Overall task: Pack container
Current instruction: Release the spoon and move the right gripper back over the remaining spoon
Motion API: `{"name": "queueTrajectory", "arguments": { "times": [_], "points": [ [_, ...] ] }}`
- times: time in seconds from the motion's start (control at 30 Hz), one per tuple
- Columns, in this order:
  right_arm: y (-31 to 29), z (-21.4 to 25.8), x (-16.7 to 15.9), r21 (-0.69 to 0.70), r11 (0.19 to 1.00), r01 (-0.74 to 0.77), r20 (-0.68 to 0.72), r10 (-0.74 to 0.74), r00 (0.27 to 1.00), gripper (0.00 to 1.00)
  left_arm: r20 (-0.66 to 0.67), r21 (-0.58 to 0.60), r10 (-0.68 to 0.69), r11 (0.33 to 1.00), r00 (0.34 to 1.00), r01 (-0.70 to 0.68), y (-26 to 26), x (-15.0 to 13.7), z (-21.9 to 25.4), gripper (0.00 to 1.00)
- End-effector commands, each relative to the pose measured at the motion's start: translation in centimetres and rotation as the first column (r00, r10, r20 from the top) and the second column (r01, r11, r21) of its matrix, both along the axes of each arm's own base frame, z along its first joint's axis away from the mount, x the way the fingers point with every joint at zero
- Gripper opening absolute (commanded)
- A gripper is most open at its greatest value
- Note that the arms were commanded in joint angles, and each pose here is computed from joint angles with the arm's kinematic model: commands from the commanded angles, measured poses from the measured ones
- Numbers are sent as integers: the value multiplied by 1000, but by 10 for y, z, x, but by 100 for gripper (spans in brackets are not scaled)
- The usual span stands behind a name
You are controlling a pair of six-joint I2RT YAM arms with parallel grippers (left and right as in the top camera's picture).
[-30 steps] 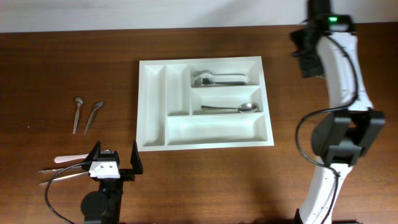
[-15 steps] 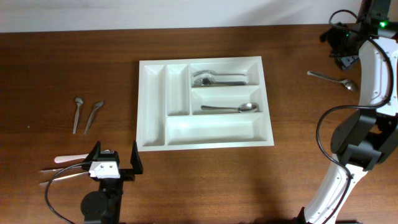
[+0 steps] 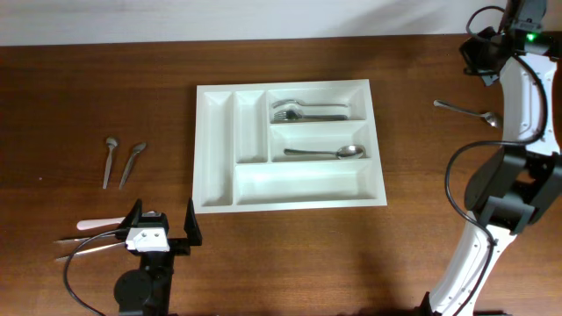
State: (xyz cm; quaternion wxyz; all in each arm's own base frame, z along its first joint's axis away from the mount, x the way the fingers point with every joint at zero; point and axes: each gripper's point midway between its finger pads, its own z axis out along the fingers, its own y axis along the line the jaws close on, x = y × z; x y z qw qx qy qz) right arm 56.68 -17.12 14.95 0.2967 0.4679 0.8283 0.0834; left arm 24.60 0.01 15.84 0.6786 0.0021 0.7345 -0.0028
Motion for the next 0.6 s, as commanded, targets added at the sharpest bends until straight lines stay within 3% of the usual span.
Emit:
{"name": "queueTrajectory", "arguments": {
  "times": [0.0, 0.27, 0.57],
  "points": [
    [-16, -22, 0, -60, 998, 32, -43, -35, 998, 4, 4, 15, -6, 1000, 1000, 6, 0, 0, -1, 99],
    [-26, -57, -3, -145, 988, -50, -141, 29, 990, 4, 4, 15, -7, 1000, 1000, 6, 0, 0, -1, 99],
    [-36, -79, -9, -146, 987, -69, -188, 41, 981, 4, 4, 15, -6, 1000, 1000, 6, 0, 0, -1, 99]
  ]
}}
